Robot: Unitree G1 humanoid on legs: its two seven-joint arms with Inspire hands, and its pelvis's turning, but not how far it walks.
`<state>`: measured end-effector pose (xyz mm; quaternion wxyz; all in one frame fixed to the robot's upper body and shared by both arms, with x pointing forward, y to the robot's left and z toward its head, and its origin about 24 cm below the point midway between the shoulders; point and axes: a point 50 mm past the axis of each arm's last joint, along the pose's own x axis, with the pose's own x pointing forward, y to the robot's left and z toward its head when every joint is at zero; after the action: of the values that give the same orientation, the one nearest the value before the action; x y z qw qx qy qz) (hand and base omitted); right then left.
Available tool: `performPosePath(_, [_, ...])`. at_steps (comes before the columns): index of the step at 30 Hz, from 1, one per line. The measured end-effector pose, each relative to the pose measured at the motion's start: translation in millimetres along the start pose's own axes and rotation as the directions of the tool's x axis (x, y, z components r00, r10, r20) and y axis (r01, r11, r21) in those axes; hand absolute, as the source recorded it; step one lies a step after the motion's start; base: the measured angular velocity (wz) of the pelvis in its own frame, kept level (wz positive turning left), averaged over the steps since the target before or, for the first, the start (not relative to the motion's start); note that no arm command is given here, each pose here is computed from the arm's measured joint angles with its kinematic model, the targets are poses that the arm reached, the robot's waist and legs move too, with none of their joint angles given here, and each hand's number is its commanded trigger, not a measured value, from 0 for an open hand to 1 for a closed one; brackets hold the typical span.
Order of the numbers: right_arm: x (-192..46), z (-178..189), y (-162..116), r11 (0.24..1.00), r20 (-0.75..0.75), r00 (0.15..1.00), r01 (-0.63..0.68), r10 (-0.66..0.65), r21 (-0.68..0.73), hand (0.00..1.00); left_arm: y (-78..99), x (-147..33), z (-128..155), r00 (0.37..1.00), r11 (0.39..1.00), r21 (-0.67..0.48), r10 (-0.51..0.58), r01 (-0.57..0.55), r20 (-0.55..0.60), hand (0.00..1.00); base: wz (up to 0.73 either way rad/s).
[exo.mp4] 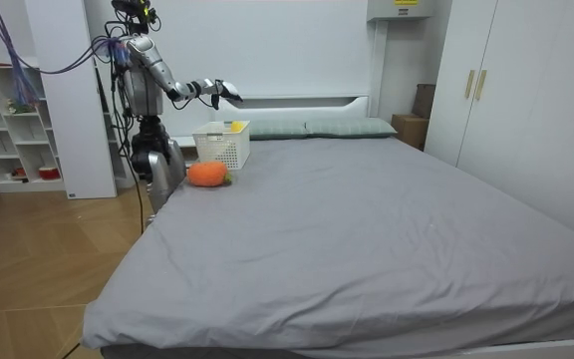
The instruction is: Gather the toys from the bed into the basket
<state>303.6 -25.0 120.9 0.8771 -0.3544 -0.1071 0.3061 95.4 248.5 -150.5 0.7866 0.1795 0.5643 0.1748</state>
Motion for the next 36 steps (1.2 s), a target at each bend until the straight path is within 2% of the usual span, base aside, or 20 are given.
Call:
performPosePath(6, [-5.7,-12.3,-15.9,0.999,-0.039,0.998,0.049,-0.049,-0.014,0.00,0.7,-0.2,-2.3,1.000,1.000,-0.028,0.003,-0.003,-0.011,0.00,0.01])
performPosePath(9, [-17.0,-28.0,-30.7,0.994,-0.071,0.991,0.110,-0.110,-0.010,0.00,2.8,-0.8,-12.4,0.999,0.999,-0.038,0.016,-0.017,-0.036,0.00,-0.07])
performPosePath(15, [-62.7,-81.2,-44.3,0.958,-0.241,0.936,0.280,-0.257,0.063,0.00,5.4,-3.8,-35.9,0.995,0.996,-0.090,0.015,-0.024,-0.094,0.00,-0.12])
performPosePath(17, [-89.1,-97.5,-45.7,0.929,-0.302,0.901,0.355,-0.312,0.099,0.00,8.2,-4.2,-42.7,0.995,0.993,-0.116,0.016,-0.028,-0.101,0.00,-0.23])
performPosePath(18, [-94.8,-100.6,-45.6,0.927,-0.315,0.895,0.363,-0.317,0.098,0.00,9.0,-4.4,-45.1,0.994,0.992,-0.123,0.018,-0.031,-0.108,0.00,-0.30])
performPosePath(23, [-126.8,-124.8,-38.3,0.906,-0.426,0.845,0.406,-0.324,0.117,0.00,9.2,-5.8,-51.8,0.993,0.986,-0.166,0.014,-0.034,-0.118,0.00,-0.26])
performPosePath(30, [-142.2,-135.6,-25.9,0.908,-0.484,0.824,0.399,-0.295,0.126,0.00,8.9,-5.8,-54.5,0.992,0.988,-0.153,0.008,-0.027,-0.128,0.00,-0.15])
performPosePath(36, [-152.9,-147.0,17.4,0.943,-0.553,0.826,0.263,-0.111,0.204,0.00,4.9,-6.0,-50.9,0.993,0.989,-0.149,-0.003,-0.015,-0.117,0.00,0.00])
